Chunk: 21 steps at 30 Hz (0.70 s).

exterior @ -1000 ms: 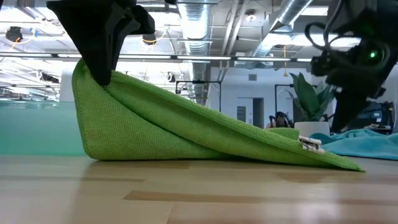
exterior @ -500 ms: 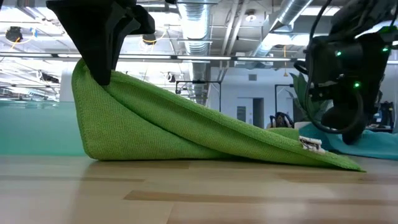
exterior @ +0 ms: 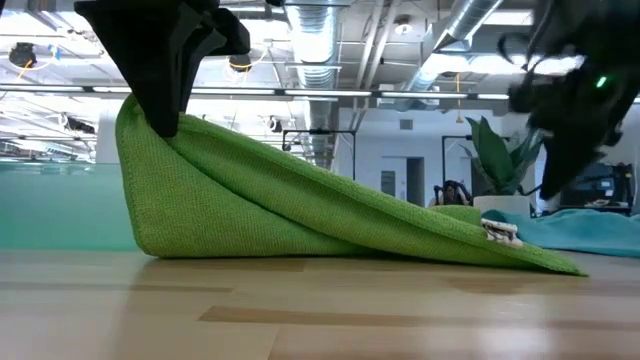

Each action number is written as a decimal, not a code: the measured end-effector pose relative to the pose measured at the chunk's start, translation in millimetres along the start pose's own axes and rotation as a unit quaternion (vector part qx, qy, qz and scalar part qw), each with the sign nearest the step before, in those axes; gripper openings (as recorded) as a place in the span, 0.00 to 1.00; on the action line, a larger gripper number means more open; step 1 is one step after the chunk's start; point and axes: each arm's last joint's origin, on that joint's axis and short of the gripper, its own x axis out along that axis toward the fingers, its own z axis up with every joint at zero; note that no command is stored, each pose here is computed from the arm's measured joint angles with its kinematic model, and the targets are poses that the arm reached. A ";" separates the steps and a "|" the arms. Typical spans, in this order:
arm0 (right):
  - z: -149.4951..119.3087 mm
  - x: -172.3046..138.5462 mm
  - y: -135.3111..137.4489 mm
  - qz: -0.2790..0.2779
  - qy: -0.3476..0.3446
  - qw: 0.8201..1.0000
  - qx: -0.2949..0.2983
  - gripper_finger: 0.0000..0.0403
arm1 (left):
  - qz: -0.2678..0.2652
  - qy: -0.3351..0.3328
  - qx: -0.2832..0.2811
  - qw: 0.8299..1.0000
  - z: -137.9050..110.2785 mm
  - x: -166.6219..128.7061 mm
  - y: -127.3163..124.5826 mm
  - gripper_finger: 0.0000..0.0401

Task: Roll microfiber towels into tight, uniform cylinder then place into a basket
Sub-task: Fold the green towel

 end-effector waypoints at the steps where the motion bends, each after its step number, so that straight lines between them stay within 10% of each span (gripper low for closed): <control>1: -2.4 -4.5 5.7 0.026 -0.015 1.000 -0.006 0.04 | -0.001 -0.001 0.000 1.000 0.1 -0.1 -0.4 0.00; 11: -36.9 -30.5 62.7 0.192 -0.139 0.957 -0.166 0.05 | -0.006 -0.013 0.010 1.000 2.3 -0.1 -1.6 0.00; 21: -50.1 -17.5 96.0 0.225 -0.177 0.927 -0.243 0.16 | -0.007 -0.013 -0.004 1.000 2.6 0.0 -1.1 0.00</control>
